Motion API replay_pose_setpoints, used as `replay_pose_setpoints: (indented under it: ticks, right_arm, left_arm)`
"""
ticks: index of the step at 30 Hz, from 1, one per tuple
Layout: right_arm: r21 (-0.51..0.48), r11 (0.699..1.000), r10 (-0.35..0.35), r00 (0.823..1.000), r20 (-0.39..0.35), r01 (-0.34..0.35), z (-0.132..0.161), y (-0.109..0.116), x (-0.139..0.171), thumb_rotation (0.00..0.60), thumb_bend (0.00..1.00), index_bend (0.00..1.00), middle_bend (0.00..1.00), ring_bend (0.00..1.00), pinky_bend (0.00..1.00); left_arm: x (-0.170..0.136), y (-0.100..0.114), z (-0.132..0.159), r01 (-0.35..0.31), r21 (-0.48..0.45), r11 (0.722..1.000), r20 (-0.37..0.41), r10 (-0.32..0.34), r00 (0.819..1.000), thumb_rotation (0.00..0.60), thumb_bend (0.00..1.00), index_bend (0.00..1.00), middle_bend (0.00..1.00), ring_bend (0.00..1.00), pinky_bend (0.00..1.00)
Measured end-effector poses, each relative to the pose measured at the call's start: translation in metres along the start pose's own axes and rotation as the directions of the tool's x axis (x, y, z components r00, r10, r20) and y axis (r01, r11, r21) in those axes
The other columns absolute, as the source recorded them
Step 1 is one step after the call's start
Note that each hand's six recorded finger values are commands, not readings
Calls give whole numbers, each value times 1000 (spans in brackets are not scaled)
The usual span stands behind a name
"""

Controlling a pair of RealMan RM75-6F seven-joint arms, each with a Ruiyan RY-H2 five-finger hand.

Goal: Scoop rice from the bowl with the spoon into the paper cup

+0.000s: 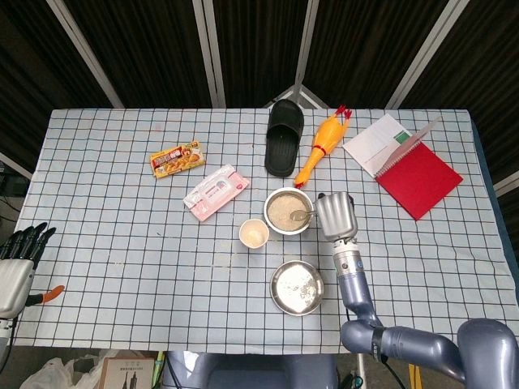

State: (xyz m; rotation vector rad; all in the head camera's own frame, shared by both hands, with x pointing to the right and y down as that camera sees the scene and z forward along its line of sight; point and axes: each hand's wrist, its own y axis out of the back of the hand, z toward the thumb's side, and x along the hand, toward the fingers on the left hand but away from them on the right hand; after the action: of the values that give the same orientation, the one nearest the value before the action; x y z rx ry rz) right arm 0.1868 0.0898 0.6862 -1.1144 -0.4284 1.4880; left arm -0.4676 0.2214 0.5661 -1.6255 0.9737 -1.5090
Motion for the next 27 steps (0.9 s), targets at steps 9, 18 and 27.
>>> replay_pose_setpoints:
  ticks: [9, 18, 27]
  right_arm:
    - [195, 978, -82, 996, 23, 76, 19, 0, -13, 600, 569, 614, 880, 955, 1000]
    - [323, 925, -207, 978, -14, 201, 23, 6, -18, 600, 569, 617, 880, 954, 1000]
    - [370, 895, -248, 967, -50, 249, 32, 1, -17, 600, 569, 618, 880, 955, 1000]
  left_arm:
    - [0, -1, 4, 19, -23, 1000, 20, -18, 1000, 600, 0, 0, 0, 0, 0]
    - [-1, -1, 8, 26, -27, 999, 33, -25, 999, 600, 0, 0, 0, 0, 0]
    - [-1, -2, 9, 31, -32, 999, 32, -30, 999, 600, 0, 0, 0, 0, 0]
